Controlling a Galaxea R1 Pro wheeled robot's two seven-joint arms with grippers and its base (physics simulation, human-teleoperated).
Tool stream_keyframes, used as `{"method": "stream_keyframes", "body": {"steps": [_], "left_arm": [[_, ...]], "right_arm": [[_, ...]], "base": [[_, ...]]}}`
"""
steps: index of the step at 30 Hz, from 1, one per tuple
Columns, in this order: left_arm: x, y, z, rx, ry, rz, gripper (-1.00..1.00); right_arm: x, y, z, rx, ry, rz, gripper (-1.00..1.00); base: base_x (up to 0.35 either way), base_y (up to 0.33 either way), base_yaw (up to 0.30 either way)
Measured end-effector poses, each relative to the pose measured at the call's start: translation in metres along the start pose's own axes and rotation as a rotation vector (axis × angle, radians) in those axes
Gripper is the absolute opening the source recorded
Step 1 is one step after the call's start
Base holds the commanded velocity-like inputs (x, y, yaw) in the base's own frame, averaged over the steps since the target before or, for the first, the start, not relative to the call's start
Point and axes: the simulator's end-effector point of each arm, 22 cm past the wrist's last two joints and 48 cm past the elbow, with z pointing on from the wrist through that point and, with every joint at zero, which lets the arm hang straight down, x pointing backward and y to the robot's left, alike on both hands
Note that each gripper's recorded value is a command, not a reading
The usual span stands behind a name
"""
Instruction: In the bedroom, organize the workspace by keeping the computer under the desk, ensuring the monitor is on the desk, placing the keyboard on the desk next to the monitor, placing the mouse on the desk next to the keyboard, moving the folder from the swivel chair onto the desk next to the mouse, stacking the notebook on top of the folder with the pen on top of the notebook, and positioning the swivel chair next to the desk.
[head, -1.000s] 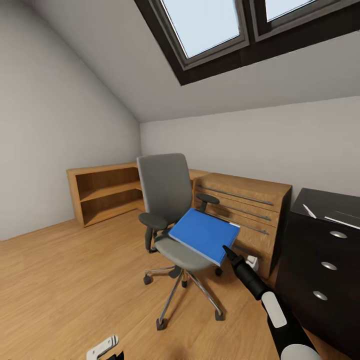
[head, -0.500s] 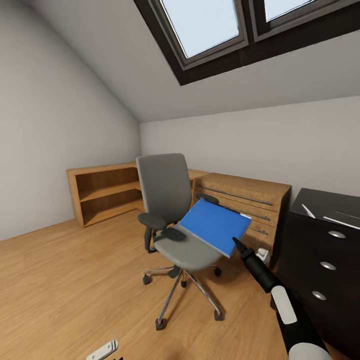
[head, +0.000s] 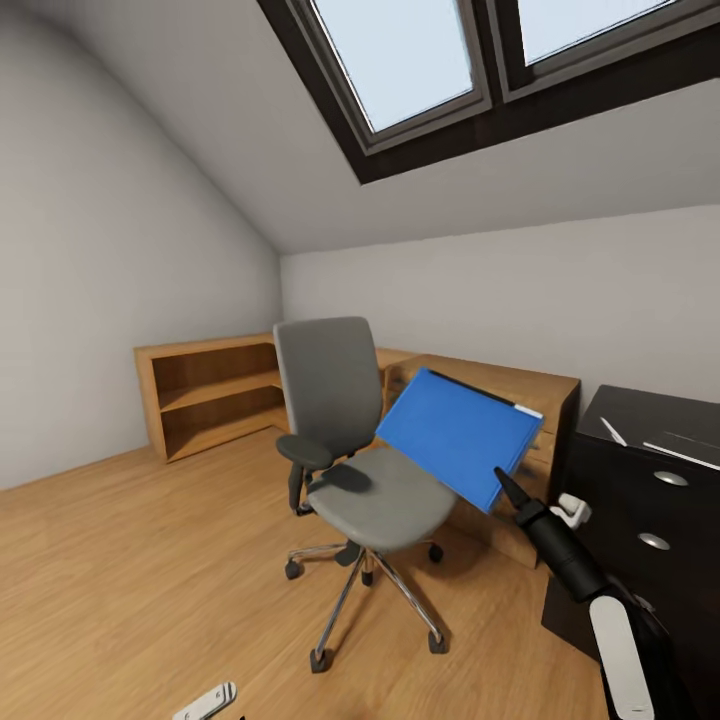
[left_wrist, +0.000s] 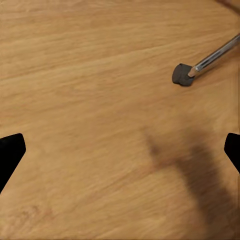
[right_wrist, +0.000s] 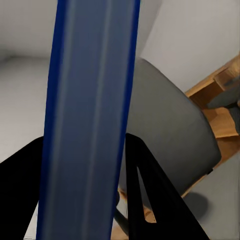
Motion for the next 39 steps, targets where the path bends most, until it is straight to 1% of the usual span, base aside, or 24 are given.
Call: {"method": "stream_keyframes", "body": {"steps": [2, 5, 8, 12, 17, 18, 19, 23, 25, 28, 39], "left_arm": [[-0.002, -0.001, -0.002, -0.002, 0.004, 0.001, 1.00], [-0.006, -0.003, -0.006, -0.003, 0.006, 0.001, 1.00], [-0.011, -0.005, -0.009, -0.004, 0.007, 0.002, 1.00], [-0.013, -0.005, -0.013, -0.011, 0.018, 0.004, 1.00], [-0.016, -0.004, -0.017, -0.022, 0.026, 0.004, 1.00], [-0.019, -0.004, -0.018, -0.024, 0.018, 0.004, 1.00], [-0.026, -0.003, -0.019, -0.031, -0.014, 0.012, 1.00], [-0.039, -0.005, -0.024, -0.039, -0.041, 0.033, 1.00], [-0.045, -0.006, -0.026, -0.043, -0.052, 0.040, 1.00], [-0.045, -0.004, -0.029, -0.052, -0.041, 0.043, 1.00], [-0.059, -0.010, -0.041, -0.056, -0.031, 0.045, 1.00]], "right_arm": [[-0.003, 0.005, -0.001, -0.007, 0.003, -0.014, -1.00], [-0.007, 0.013, 0.002, -0.023, 0.004, -0.016, -1.00], [-0.009, 0.018, 0.005, -0.032, 0.010, -0.010, -1.00], [-0.009, 0.021, 0.007, -0.028, 0.026, -0.001, -1.00], [-0.015, 0.025, 0.012, -0.027, 0.029, 0.005, -1.00], [-0.017, 0.027, 0.014, -0.027, 0.028, 0.006, -1.00], [-0.018, 0.029, 0.015, -0.030, 0.025, 0.012, -1.00], [-0.024, 0.034, 0.021, -0.030, 0.023, 0.017, -1.00], [-0.026, 0.034, 0.023, -0.027, 0.027, 0.012, -1.00], [-0.029, 0.037, 0.028, -0.023, 0.026, 0.012, -1.00], [-0.037, 0.043, 0.043, -0.006, 0.039, 0.018, -1.00]], "base": [[0.000, 0.000, 0.000], [0.000, 0.000, 0.000], [0.000, 0.000, 0.000], [0.000, 0.000, 0.000], [0.000, 0.000, 0.000], [0.000, 0.000, 0.000], [0.000, 0.000, 0.000], [0.000, 0.000, 0.000], [-0.225, 0.000, 0.000], [-0.315, 0.000, 0.000], [-0.337, 0.000, 0.014]]}}
